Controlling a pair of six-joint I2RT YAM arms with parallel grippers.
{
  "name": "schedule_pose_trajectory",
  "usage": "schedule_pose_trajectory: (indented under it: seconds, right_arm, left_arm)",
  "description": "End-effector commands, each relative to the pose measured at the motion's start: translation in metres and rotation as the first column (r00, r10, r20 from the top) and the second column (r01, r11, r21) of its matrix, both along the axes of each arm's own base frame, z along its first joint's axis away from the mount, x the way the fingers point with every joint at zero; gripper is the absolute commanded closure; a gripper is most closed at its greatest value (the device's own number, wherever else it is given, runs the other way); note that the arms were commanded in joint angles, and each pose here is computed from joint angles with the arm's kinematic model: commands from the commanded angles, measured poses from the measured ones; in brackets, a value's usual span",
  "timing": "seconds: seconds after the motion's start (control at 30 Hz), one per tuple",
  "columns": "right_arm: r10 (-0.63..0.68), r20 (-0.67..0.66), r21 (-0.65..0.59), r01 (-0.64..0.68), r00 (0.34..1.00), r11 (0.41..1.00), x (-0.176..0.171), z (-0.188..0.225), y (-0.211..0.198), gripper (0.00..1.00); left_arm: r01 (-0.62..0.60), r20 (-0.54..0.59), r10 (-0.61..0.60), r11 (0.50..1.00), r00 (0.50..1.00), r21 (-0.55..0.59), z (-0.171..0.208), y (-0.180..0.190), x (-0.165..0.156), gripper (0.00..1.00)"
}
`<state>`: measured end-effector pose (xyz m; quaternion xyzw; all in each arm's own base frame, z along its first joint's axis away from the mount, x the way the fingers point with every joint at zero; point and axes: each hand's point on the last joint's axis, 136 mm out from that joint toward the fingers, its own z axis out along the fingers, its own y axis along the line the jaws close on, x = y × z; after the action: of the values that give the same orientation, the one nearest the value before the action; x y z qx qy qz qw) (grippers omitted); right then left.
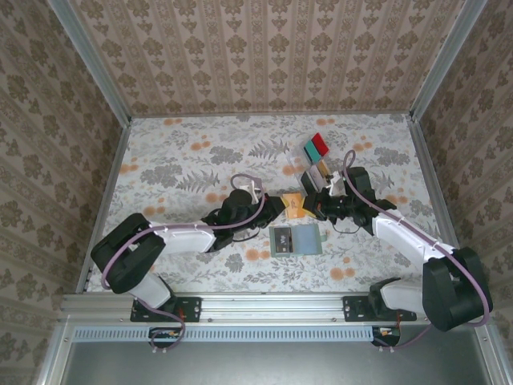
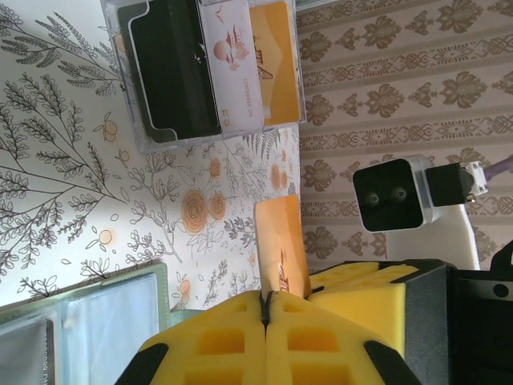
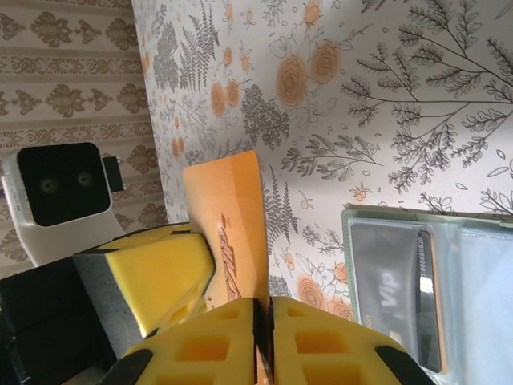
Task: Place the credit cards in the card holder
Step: Pass the credit card.
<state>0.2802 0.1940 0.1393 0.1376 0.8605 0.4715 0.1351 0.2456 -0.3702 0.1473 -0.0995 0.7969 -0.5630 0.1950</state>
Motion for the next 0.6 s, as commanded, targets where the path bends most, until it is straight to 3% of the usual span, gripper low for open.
schedule_pose_trajectory:
  seconds: [0.0,0.23,0.43,0.57]
  right_arm:
    - [-0.012,-0.016,-0.06,0.011,1.0,0.998,-0.001,-0.01,-0.008,0.84]
    - [-0.001,-0.052,-0.187,-0.009,0.999,0.982,-0.015,-0.029,-0.022,0.74]
    - [0.022,-0.117,-0.244,-0.05,0.993,0.968,-0.029,-0.054,-0.026,0.75]
    - [0.023,-0.143,-0.289,-0.064,0.989,0.955,-0.037,-0.07,-0.027,0.77]
  left_arm:
    - [-0.018,0.004,0.018,1.0,1.0,0.021,-0.002,0.006,-0.003,1.0]
    - [-0.01,0.006,0.009,0.985,1.0,0.171,-0.02,0.014,-0.015,1.0]
    - [0.009,0.03,-0.02,0.937,0.999,0.351,-0.037,0.02,-0.031,1.0]
    - [0.03,0.034,-0.047,0.923,0.998,0.383,-0.045,0.016,-0.038,1.0]
